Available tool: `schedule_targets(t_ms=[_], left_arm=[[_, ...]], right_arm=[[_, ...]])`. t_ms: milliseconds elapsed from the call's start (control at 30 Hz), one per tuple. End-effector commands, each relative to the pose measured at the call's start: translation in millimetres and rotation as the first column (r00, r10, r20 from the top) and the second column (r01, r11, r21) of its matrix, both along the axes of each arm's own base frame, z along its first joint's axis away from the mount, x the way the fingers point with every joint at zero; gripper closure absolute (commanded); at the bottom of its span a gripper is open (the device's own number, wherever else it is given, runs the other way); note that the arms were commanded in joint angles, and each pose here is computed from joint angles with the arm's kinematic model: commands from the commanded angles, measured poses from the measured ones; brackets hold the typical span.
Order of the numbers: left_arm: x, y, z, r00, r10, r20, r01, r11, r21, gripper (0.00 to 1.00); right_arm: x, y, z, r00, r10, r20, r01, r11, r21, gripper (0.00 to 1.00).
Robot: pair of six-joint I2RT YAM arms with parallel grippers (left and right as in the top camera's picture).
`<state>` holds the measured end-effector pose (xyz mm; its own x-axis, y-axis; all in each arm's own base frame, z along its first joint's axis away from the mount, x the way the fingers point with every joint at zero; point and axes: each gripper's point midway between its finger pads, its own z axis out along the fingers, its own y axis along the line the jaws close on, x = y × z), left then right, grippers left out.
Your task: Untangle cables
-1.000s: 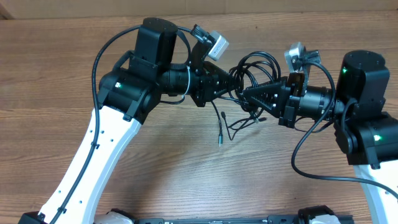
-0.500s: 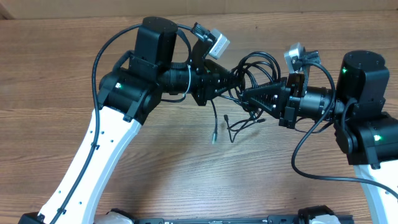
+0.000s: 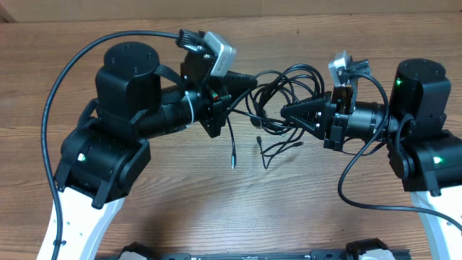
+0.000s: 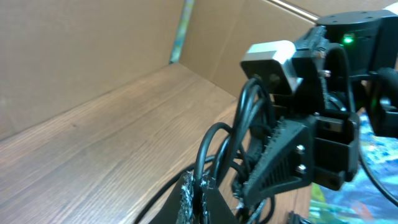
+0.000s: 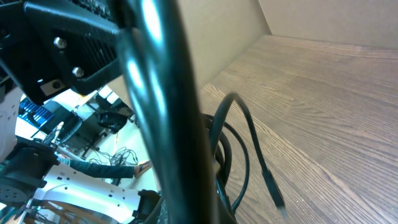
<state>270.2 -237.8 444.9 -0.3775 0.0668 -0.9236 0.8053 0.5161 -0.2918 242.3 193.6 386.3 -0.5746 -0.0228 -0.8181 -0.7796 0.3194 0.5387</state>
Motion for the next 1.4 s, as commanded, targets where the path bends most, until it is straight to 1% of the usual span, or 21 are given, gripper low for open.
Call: schedule_targets(t_ms=[0, 200, 300, 433, 467, 500, 533, 567, 600, 667, 700, 733, 800, 833, 900, 967, 1033, 1067, 1267, 1300, 1367], left_arm=[[5, 9, 11, 0.997, 0.058, 0.044, -0.058, 0.998, 0.0, 0.96], [12, 13, 18, 0.99, 0.102, 0.095, -0.103, 0.995, -0.003, 0.96], [22, 20, 21, 0.976, 0.156, 0.153, -0.161, 0.987, 0.019, 0.96], [32, 29, 17, 0.962, 0.228, 0.154, -0.236, 0.971, 0.041, 0.96], [32, 30, 15, 0.962, 0.231, 0.145, -0.24, 0.97, 0.049, 0.89], [31, 30, 11, 0.964, 0.231, 0.134, -0.24, 0.969, 0.058, 0.7], [31, 31, 8, 0.965, 0.23, 0.123, -0.239, 0.969, 0.067, 0.44], [30, 31, 3, 0.968, 0.229, 0.107, -0.238, 0.968, 0.08, 0.28], [29, 32, 0, 0.969, 0.229, 0.096, -0.237, 0.967, 0.088, 0.16], [26, 32, -7, 0.972, 0.225, 0.071, -0.232, 0.967, 0.107, 0.02], [25, 32, -9, 0.974, 0.218, 0.062, -0.224, 0.968, 0.111, 0.01], [21, 29, -11, 0.98, 0.196, 0.048, -0.2, 0.974, 0.111, 0.05], [11, 22, -14, 0.991, 0.133, 0.015, -0.133, 0.985, 0.105, 0.17], [8, 20, -16, 0.993, 0.116, 0.001, -0.116, 0.988, 0.106, 0.18], [5, 19, -20, 0.995, 0.103, -0.018, -0.1, 0.989, 0.111, 0.18], [3, 20, -24, 0.994, 0.102, -0.038, -0.096, 0.988, 0.122, 0.13], [1, 21, -28, 0.993, 0.103, -0.052, -0.095, 0.987, 0.131, 0.01], [1, 21, -30, 0.993, 0.103, -0.06, -0.094, 0.986, 0.135, 0.0], [-4, 23, -39, 0.989, 0.105, -0.101, -0.088, 0.983, 0.159, 0.02], [-5, 24, -41, 0.989, 0.105, -0.107, -0.087, 0.983, 0.163, 0.04], [-5, 25, -42, 0.988, 0.107, -0.112, -0.088, 0.982, 0.165, 0.13]], right_arm=[[-2, 1, 1, 1.0, 0.008, -0.001, -0.008, 1.0, 0.004, 0.96], [-3, 1, -1, 1.0, 0.008, -0.015, -0.008, 1.0, 0.002, 0.96], [-3, 1, -2, 1.0, 0.008, -0.025, -0.008, 1.0, 0.0, 0.96], [-3, 1, -2, 1.0, 0.008, -0.022, -0.008, 1.0, -0.001, 0.96], [-3, 1, -2, 1.0, 0.008, -0.022, -0.008, 1.0, -0.001, 0.96], [-3, 1, -2, 1.0, 0.008, -0.021, -0.008, 1.0, -0.001, 0.96], [-3, 1, -2, 1.0, 0.009, -0.02, -0.009, 1.0, -0.001, 0.96], [-3, 1, -2, 1.0, 0.009, -0.019, -0.009, 1.0, -0.001, 0.96], [-3, 1, -1, 1.0, 0.009, -0.018, -0.009, 1.0, 0.0, 0.96], [-3, 1, -1, 1.0, 0.009, -0.016, -0.009, 1.0, 0.0, 0.96], [-3, 1, -1, 1.0, 0.009, -0.015, -0.009, 1.0, 0.0, 0.96], [-3, 1, -1, 1.0, 0.009, -0.015, -0.009, 1.0, 0.0, 0.96], [-4, 1, 0, 1.0, 0.017, -0.015, -0.017, 1.0, 0.005, 0.96], [-5, 2, 1, 1.0, 0.027, -0.012, -0.027, 1.0, 0.01, 0.96], [-7, 2, 2, 0.999, 0.036, -0.008, -0.036, 0.999, 0.016, 0.96], [-9, 3, 5, 0.999, 0.051, 0.0, -0.051, 0.998, 0.024, 0.96], [-12, 5, 8, 0.997, 0.074, 0.012, -0.074, 0.997, 0.037, 0.96], [-13, 5, 10, 0.996, 0.084, 0.018, -0.084, 0.996, 0.042, 0.96], [-20, 7, 18, 0.989, 0.136, 0.052, -0.14, 0.988, 0.069, 0.96], [-22, 8, 19, 0.988, 0.144, 0.058, -0.149, 0.986, 0.073, 0.96], [-23, 8, 22, 0.985, 0.158, 0.071, -0.164, 0.983, 0.079, 0.96]])
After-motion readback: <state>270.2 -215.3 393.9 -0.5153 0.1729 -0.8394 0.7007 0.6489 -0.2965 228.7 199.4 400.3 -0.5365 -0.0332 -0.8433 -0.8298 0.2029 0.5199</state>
